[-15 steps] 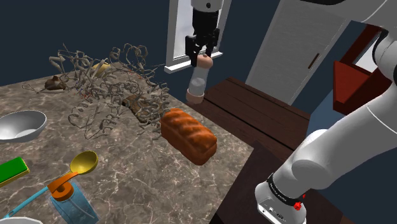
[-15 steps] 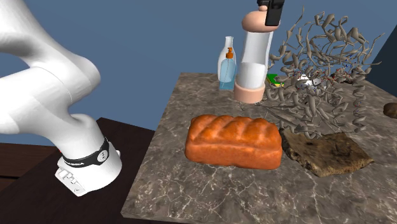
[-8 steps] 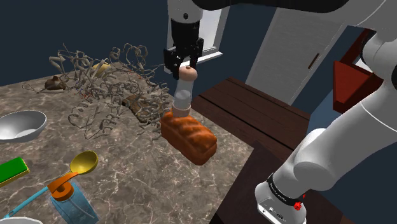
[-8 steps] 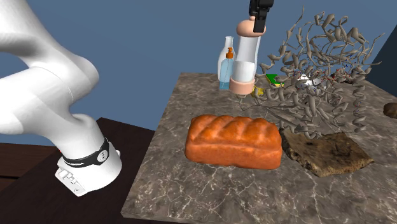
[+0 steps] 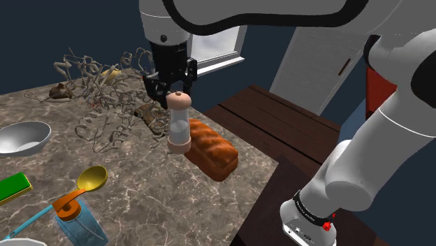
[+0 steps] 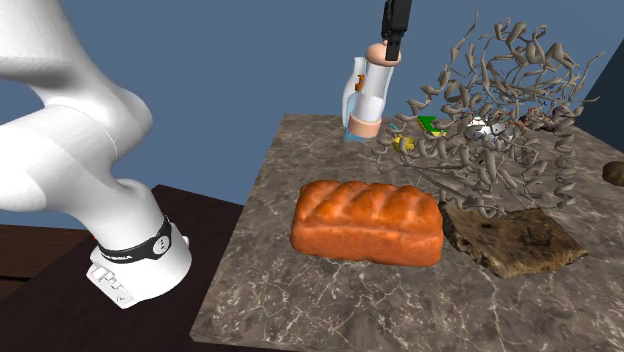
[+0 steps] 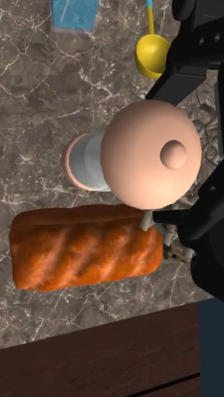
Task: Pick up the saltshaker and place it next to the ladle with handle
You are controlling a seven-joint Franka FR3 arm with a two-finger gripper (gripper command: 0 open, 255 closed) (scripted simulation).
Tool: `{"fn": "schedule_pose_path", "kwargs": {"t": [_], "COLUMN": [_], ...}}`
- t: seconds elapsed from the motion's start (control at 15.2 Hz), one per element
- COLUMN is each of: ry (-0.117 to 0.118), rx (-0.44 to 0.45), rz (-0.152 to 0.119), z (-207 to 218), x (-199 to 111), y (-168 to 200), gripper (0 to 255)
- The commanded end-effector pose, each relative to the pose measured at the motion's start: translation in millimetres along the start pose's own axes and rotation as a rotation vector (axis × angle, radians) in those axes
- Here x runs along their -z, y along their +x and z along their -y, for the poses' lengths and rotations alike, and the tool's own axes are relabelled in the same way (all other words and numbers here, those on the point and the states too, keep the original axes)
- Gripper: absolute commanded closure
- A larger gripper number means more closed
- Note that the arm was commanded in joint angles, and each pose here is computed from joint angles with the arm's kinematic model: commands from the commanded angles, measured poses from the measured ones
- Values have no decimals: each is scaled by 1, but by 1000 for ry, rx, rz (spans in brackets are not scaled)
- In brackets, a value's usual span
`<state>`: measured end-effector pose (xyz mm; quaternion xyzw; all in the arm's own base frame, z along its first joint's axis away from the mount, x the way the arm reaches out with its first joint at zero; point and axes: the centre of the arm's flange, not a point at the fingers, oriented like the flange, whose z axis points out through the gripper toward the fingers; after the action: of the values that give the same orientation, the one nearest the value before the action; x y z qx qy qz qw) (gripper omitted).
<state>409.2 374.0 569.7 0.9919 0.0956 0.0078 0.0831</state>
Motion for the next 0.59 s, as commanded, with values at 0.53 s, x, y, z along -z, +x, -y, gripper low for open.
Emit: {"fn": "schedule_pose_path", "kwargs": {"t": [0.53], "ry": [0], "rx": [-2], "rz": [-1], "z": [131], "x": [-16], "y": [-8], "gripper": [255]}}
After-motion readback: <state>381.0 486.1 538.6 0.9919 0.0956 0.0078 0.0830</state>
